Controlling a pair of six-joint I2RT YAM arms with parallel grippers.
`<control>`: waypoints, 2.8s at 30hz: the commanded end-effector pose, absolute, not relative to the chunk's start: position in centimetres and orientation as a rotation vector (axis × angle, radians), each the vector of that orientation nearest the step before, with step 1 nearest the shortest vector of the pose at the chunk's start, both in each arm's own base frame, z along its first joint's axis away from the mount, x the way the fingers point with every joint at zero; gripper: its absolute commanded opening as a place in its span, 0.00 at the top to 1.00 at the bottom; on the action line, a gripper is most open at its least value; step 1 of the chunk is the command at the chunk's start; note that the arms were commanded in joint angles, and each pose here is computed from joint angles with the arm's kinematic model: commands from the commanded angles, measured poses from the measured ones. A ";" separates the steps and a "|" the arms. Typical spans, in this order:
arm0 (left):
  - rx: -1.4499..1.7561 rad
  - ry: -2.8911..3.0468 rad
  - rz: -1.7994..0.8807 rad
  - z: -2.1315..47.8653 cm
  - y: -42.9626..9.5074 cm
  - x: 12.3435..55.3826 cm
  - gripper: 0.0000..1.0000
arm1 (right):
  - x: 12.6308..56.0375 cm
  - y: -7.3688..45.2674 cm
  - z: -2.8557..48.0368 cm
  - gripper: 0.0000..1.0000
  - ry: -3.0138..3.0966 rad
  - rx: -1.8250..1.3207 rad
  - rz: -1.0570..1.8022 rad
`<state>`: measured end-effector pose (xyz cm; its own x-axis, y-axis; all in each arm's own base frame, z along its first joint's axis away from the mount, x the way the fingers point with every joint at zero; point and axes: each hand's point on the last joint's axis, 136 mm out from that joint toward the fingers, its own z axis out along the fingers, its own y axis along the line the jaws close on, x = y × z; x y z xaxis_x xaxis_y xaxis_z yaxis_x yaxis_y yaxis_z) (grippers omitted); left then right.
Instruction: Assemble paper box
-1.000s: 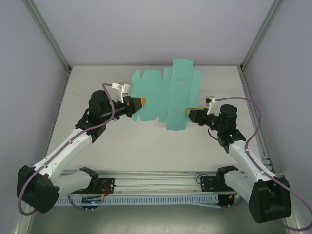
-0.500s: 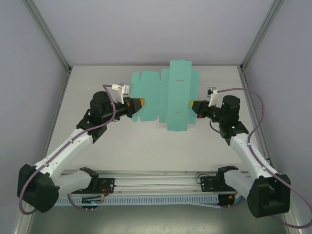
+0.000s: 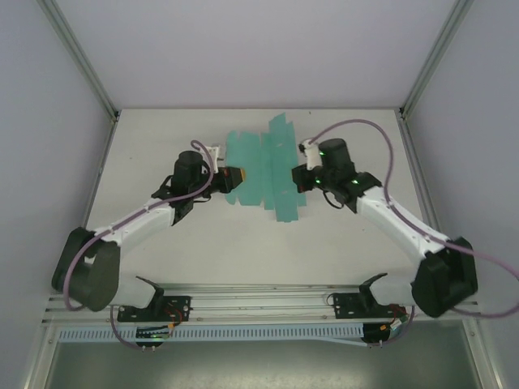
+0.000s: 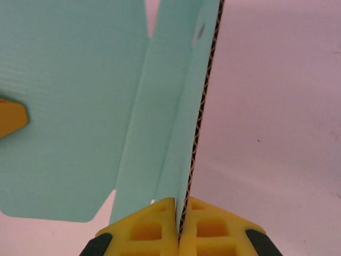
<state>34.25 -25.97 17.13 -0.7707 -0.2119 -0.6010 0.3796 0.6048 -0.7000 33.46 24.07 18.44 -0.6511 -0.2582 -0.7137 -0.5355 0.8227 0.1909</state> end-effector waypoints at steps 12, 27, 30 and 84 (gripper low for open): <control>0.030 2.419 -1.136 9.2 -24.6 29.4 0.59 | 38.3 21.9 13.7 1.00 2.195 -1.045 -0.321; -0.220 2.537 -0.731 10.2 -16.4 30.5 0.01 | 40.0 27.6 11.4 1.00 1.514 -1.638 -0.712; -0.240 2.472 -0.788 12.4 -15.6 32.5 0.02 | 39.7 29.0 11.8 1.00 1.409 -1.655 -0.713; 0.174 2.356 -1.560 15.0 -26.8 38.3 0.05 | 38.7 32.2 11.9 1.00 1.366 -1.465 -0.615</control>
<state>39.00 -25.01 14.03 -0.9350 -0.0983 -0.3406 0.2454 0.5140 -0.8220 39.24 30.52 11.72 0.2045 -0.9620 -0.1812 -0.4115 0.0834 -0.9076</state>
